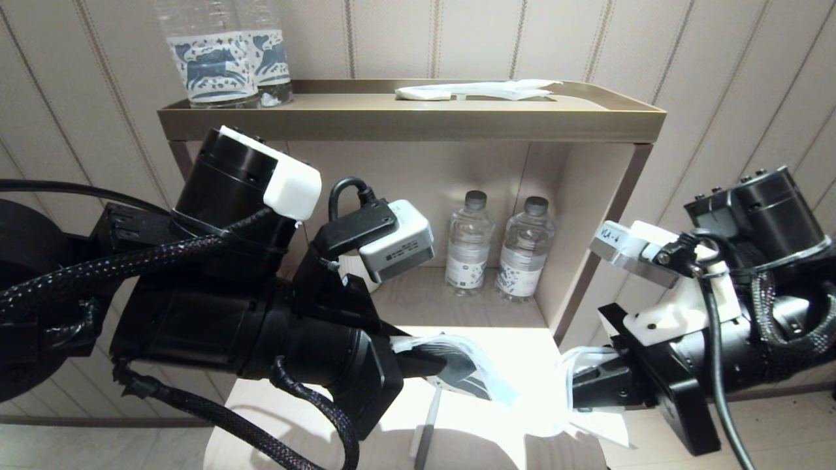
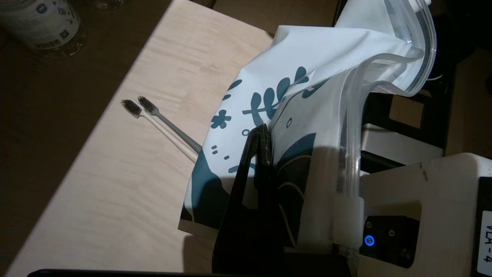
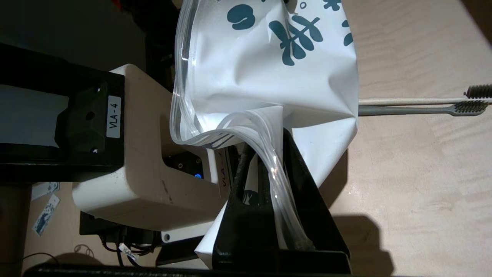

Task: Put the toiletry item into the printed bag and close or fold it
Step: Hand it to the other hand

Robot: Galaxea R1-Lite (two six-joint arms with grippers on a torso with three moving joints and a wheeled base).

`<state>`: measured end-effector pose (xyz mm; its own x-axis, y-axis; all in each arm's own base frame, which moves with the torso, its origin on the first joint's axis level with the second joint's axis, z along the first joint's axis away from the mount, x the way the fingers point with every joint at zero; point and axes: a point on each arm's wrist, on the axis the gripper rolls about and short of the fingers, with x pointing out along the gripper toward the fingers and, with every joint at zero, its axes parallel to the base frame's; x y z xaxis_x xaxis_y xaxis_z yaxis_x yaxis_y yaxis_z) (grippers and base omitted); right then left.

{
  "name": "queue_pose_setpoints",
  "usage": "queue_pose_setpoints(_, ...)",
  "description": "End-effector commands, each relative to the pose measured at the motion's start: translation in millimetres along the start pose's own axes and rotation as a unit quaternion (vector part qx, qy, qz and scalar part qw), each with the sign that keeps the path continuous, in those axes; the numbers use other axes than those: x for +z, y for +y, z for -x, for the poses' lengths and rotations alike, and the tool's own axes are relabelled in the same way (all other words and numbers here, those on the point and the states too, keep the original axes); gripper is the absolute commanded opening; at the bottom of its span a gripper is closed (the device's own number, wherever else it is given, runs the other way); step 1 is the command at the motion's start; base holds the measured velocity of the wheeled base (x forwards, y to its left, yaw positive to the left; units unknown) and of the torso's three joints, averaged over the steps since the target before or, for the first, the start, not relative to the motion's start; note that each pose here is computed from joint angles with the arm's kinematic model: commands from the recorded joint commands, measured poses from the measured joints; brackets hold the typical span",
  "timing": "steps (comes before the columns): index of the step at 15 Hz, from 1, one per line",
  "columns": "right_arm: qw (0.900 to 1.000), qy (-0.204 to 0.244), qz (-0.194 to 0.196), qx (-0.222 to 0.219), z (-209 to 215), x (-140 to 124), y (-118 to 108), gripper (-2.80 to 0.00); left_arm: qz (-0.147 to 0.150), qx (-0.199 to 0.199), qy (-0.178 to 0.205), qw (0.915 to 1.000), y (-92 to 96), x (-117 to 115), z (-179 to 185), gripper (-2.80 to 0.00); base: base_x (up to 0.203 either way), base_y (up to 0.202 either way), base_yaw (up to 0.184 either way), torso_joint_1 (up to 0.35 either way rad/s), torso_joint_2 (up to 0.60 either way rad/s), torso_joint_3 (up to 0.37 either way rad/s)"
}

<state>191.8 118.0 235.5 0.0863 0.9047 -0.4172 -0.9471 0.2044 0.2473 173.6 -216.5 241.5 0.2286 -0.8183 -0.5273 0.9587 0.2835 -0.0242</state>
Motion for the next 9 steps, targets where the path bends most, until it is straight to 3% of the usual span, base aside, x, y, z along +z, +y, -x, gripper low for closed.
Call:
queue_pose_setpoints(1,1.000,0.001,-0.005,-0.011,1.0,1.3,1.4,-2.80,-0.003,-0.004,-0.002,1.0000,-1.2,2.1,-2.4,-2.80,0.000,0.000,0.000,0.000,0.00,0.000)
queue_pose_setpoints(2,1.000,0.008,-0.005,-0.022,-0.6,-0.6,1.6,-2.80,-0.004,-0.007,-0.001,1.0000,-2.5,2.1,-4.0,-2.80,0.000,0.000,0.000,0.000,0.00,0.000)
queue_pose_setpoints(3,1.000,0.012,-0.002,-0.026,-1.9,-1.1,2.5,0.00,-0.004,-0.007,0.000,1.0000,-2.5,1.7,-4.2,-2.80,0.000,0.000,0.000,0.000,0.00,0.000)
queue_pose_setpoints(9,0.999,0.001,0.007,-0.037,8.5,-1.2,9.7,0.00,-0.005,-0.001,-0.003,1.0000,-4.0,-0.3,3.5,-2.80,0.000,0.000,0.000,0.000,0.00,0.000)
